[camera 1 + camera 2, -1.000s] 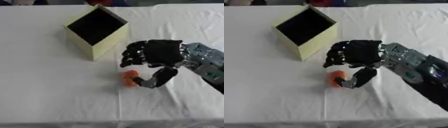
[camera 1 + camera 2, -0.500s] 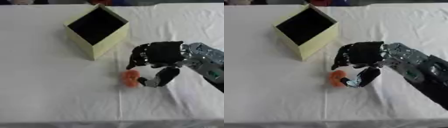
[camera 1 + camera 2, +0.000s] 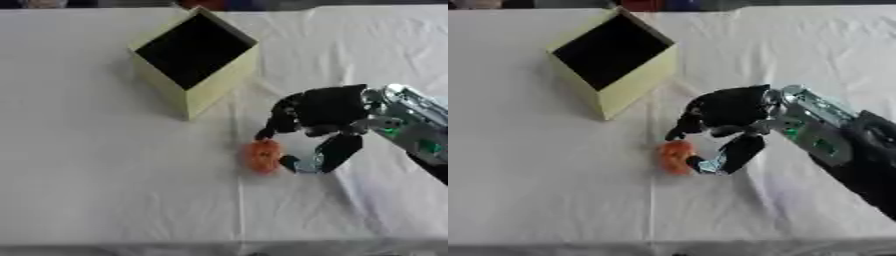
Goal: Pick up objects on the table and place them in the box.
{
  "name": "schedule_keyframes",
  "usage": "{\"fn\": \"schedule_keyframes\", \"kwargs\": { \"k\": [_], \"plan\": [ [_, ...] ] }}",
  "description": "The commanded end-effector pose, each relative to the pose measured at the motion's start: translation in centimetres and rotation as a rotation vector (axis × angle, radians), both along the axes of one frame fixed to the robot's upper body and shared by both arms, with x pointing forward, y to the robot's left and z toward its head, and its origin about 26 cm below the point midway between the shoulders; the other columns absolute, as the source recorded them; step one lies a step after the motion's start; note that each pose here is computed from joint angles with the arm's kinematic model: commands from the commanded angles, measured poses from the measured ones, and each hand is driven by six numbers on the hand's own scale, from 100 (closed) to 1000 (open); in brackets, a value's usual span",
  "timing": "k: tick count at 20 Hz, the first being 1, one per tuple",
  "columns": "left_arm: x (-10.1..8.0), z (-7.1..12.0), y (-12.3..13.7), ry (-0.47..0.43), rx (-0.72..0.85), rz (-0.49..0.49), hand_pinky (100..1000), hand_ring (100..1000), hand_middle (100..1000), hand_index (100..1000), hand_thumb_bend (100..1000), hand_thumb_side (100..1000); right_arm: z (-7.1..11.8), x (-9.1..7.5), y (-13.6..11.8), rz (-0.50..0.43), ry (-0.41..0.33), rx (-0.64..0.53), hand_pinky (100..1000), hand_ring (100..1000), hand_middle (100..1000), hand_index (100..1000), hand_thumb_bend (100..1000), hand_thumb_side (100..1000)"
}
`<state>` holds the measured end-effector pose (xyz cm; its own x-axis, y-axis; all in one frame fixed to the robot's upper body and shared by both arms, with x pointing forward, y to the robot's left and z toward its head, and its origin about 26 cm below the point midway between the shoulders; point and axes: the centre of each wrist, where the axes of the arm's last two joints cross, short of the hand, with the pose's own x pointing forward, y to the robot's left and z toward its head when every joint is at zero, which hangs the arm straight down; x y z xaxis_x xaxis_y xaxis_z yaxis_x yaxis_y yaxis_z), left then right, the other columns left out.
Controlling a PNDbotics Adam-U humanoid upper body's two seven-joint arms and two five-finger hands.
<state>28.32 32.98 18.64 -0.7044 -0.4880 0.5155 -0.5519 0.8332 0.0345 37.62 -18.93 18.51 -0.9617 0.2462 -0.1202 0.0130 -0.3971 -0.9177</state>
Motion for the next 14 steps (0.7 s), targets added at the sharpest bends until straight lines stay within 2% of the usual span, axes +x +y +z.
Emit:
{"fn": "schedule_keyframes", "kwargs": {
  "k": [1, 8, 14],
  "plan": [
    [-0.2, 0.9, 0.0, -0.026, 0.016, -0.007, 681, 606, 647, 704, 123, 818, 1.4, -0.3, 0.0, -0.007, -0.037, 0.0, 896, 769, 744, 997, 100, 1000],
    [-0.2, 0.8, -0.1, -0.025, 0.013, -0.011, 682, 606, 648, 703, 122, 819, 1.6, -0.6, 0.6, -0.017, -0.079, -0.022, 903, 763, 753, 1000, 100, 1000],
    [-0.1, 0.9, -0.2, -0.027, 0.012, -0.016, 681, 605, 648, 702, 121, 818, 1.4, -0.8, 1.7, 0.015, -0.103, -0.043, 906, 752, 730, 1000, 100, 1000]
  ]
}}
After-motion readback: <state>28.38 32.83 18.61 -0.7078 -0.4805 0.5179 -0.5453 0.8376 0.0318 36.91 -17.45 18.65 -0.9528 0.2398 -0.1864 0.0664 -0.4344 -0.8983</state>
